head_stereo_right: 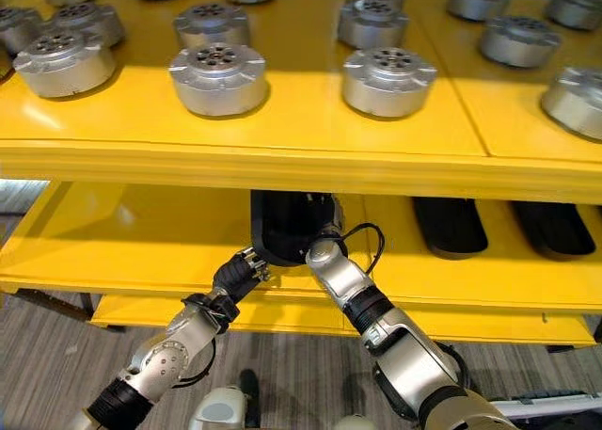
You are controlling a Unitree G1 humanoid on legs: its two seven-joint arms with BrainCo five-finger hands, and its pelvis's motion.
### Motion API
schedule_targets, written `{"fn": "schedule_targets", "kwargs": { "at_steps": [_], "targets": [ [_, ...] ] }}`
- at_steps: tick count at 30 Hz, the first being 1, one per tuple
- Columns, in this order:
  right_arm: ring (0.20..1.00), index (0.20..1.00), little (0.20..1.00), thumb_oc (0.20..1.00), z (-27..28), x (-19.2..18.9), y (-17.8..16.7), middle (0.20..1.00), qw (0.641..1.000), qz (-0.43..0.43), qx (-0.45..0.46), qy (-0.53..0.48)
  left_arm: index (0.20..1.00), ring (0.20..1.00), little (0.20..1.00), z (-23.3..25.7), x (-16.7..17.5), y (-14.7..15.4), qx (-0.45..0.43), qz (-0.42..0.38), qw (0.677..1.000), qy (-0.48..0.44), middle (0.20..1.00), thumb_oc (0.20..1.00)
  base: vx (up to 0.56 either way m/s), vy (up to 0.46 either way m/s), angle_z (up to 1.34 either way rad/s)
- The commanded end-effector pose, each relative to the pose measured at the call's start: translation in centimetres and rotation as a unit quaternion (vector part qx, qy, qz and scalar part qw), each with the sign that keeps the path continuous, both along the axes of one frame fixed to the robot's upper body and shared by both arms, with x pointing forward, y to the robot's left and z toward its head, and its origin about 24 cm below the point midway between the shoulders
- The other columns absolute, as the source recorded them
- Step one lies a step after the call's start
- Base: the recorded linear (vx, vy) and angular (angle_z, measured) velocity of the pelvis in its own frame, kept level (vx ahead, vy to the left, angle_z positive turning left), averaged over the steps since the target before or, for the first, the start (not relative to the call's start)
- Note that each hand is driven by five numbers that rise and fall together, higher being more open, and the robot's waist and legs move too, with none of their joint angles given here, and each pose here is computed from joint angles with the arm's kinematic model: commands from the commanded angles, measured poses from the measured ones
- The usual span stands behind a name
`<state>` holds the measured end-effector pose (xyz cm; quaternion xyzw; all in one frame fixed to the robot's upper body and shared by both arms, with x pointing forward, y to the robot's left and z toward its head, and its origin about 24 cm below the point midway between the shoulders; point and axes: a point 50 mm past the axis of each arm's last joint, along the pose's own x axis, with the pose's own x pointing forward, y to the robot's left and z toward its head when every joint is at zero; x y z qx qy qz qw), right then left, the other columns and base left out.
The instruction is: Move parts from the plastic box to the shelf.
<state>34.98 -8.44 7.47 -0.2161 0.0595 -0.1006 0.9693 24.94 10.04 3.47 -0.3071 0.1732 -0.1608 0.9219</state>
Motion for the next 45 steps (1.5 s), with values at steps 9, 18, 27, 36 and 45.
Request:
{"fn": "schedule_targets", "kwargs": {
  "at_steps": [9, 18, 27, 36, 45],
  "targets": [
    [0.2, 0.2, 0.2, 0.2, 16.2, 4.4, -6.1, 0.2, 0.956, -0.089, -0.016, -0.279, 0.2, 0.2, 0.2, 7.5, 1.9, -2.9, -0.056, -0.062, 0.983, -0.161, 0.2, 0.2, -0.24, -0.049, 0.0],
    [0.2, 0.2, 0.2, 0.2, 21.8, 4.9, -8.4, 0.2, 0.931, -0.148, -0.085, -0.322, 0.2, 0.2, 0.2, 9.1, 2.0, -3.3, -0.051, -0.078, 0.979, -0.183, 0.2, 0.2, -0.06, -0.025, -0.01],
    [0.2, 0.2, 0.2, 0.2, 24.1, 5.0, -8.4, 0.2, 0.917, -0.153, -0.174, -0.325, 0.2, 0.2, 0.2, 8.6, 1.4, -3.4, -0.051, -0.093, 0.977, -0.183, 0.2, 0.2, -0.02, -0.005, 0.05],
    [1.0, 1.0, 1.0, 1.0, 23.8, 5.6, -8.1, 1.0, 0.929, -0.143, -0.199, -0.276, 1.0, 1.0, 1.0, 8.8, 1.5, -3.3, -0.042, -0.096, 0.978, -0.181, 1.0, 1.0, 0.0, -0.004, 0.01],
    [1.0, 1.0, 1.0, 1.0, 20.1, 5.9, -8.4, 1.0, 0.952, -0.147, -0.14, -0.228, 1.0, 1.0, 1.0, 8.6, 1.5, -2.9, -0.056, -0.092, 0.978, -0.179, 1.0, 1.0, -0.02, -0.014, 0.01]
  ]
}}
